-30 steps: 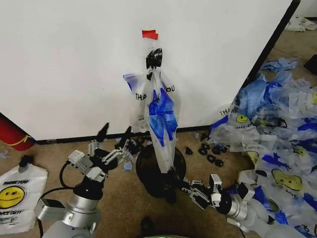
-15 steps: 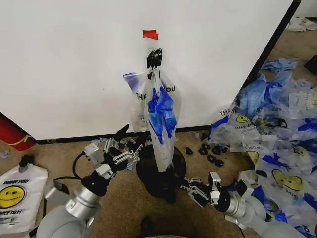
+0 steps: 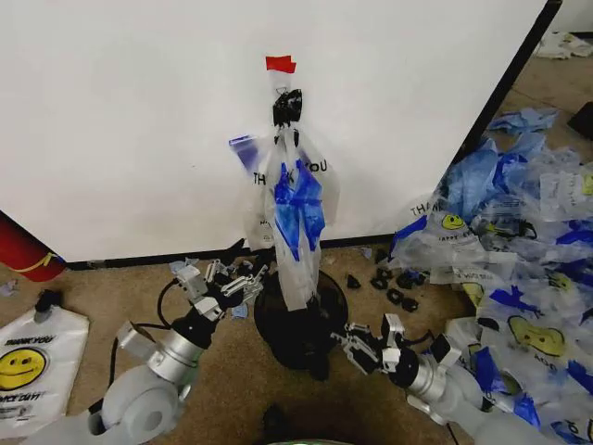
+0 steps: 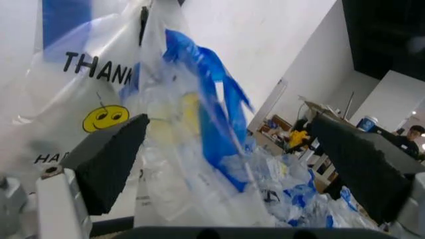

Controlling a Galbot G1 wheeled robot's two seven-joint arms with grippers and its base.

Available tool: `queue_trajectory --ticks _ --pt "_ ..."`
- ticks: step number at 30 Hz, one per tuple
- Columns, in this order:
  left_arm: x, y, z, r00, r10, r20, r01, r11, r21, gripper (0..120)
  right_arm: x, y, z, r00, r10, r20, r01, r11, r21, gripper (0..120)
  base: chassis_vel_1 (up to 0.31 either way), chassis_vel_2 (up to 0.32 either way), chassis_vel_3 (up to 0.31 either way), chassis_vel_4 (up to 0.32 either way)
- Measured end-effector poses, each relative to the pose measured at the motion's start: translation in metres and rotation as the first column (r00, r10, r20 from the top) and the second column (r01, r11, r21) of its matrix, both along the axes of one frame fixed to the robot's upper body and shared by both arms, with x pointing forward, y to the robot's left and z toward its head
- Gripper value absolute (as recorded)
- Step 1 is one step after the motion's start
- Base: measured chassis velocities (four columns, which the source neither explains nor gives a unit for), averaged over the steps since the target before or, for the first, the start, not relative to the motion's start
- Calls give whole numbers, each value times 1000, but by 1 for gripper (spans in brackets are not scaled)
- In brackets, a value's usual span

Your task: Pick up the garbage bag from the wall and place it over the trash bin.

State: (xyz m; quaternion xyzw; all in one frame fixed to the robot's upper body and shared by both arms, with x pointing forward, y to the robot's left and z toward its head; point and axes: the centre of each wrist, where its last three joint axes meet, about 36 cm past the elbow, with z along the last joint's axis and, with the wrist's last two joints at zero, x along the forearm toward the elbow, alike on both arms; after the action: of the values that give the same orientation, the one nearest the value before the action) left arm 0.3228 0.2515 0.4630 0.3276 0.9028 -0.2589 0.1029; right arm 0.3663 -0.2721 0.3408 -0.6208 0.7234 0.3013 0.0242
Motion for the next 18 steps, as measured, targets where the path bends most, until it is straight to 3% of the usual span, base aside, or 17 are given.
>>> queue_trajectory --ticks 8,12,18 --pt "16 -12 3 1000 2 -15 -2 1000 -19 98 24 10 5 993 -115 -14 115 993 39 0 0 0 0 0" --pt "54 -13 12 1000 8 6 -8 1000 -21 98 48 18 3 986 -165 -29 167 984 61 0 0 0 0 0" --pt "70 -20 4 1000 24 -17 -24 999 -31 99 52 21 -2 983 -181 -38 183 980 74 0 0 0 0 0"
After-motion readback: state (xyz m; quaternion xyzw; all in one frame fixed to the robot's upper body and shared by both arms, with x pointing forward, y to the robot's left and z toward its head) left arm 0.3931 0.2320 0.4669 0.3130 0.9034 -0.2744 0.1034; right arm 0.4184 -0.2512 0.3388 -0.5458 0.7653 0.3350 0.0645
